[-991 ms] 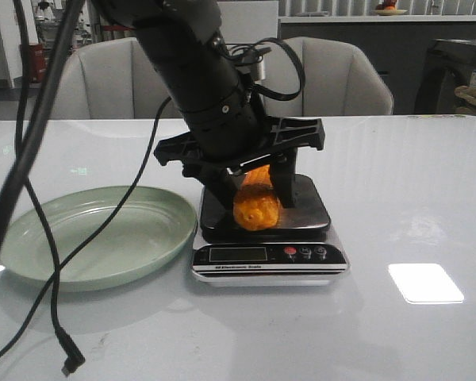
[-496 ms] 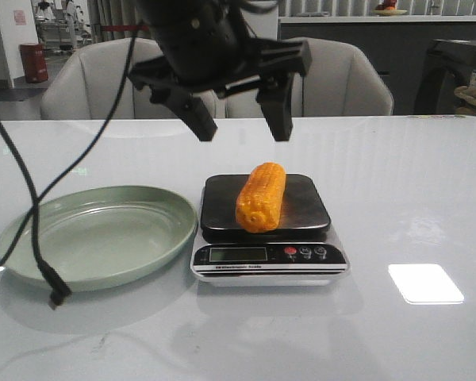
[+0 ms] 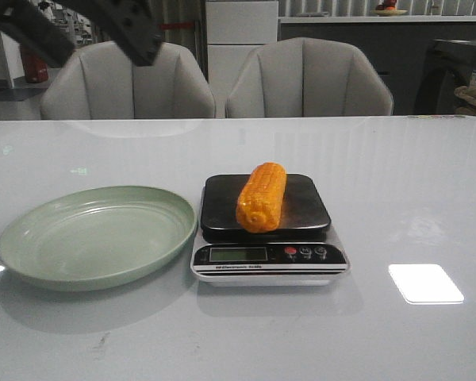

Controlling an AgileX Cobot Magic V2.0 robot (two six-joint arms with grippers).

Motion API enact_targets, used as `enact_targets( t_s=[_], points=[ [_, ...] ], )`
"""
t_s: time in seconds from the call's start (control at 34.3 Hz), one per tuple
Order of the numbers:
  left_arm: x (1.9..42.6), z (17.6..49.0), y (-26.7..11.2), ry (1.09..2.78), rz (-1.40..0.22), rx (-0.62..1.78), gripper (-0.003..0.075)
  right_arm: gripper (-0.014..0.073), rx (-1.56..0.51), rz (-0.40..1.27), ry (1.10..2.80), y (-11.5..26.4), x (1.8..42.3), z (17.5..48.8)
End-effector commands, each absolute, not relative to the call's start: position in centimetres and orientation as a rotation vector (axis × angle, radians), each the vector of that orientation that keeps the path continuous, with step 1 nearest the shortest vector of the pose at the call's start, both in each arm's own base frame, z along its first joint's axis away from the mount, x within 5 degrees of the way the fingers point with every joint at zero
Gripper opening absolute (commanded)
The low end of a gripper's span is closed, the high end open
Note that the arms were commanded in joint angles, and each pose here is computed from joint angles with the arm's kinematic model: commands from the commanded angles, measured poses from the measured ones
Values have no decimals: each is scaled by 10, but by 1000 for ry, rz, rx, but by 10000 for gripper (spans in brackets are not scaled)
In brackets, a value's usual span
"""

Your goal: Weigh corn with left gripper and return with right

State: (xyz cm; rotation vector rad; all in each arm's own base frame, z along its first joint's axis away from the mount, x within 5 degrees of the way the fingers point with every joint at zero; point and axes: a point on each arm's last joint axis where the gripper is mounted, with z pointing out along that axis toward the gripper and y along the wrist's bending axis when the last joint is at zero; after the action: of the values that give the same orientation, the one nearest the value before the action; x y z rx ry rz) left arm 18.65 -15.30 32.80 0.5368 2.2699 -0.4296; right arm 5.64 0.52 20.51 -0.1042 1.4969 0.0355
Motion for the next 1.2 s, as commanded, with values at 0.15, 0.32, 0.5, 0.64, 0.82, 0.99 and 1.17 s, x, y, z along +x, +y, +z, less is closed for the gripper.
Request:
enact_targets(
  t_s=[0.15, 0.32, 0.5, 0.64, 0.82, 0.99, 1.17],
  points=[
    [123, 335, -99, 2064, -492, 504, 594, 193, -102, 19, 1403, 5, 54, 210],
    [81, 314, -63, 1966, -524, 481, 594, 193, -102, 19, 1403, 5, 54, 210],
    [54, 296, -35, 1843, -487, 478, 557, 193, -102, 19, 1403, 5, 54, 210],
    [36, 296, -19, 1733, -514, 444, 290, 193, -102, 19, 1402, 5, 54, 210],
    [25, 295, -8, 1696, -513, 424, 145, 193, -82, 35, 1282, 4, 52, 221],
    [25, 295, -8, 1686, -517, 423, 143, 193, -54, 77, 1257, 4, 49, 250],
    [26, 292, -10, 1680, -517, 426, 143, 193, -66, 75, 1450, 6, 64, 297]
  ],
)
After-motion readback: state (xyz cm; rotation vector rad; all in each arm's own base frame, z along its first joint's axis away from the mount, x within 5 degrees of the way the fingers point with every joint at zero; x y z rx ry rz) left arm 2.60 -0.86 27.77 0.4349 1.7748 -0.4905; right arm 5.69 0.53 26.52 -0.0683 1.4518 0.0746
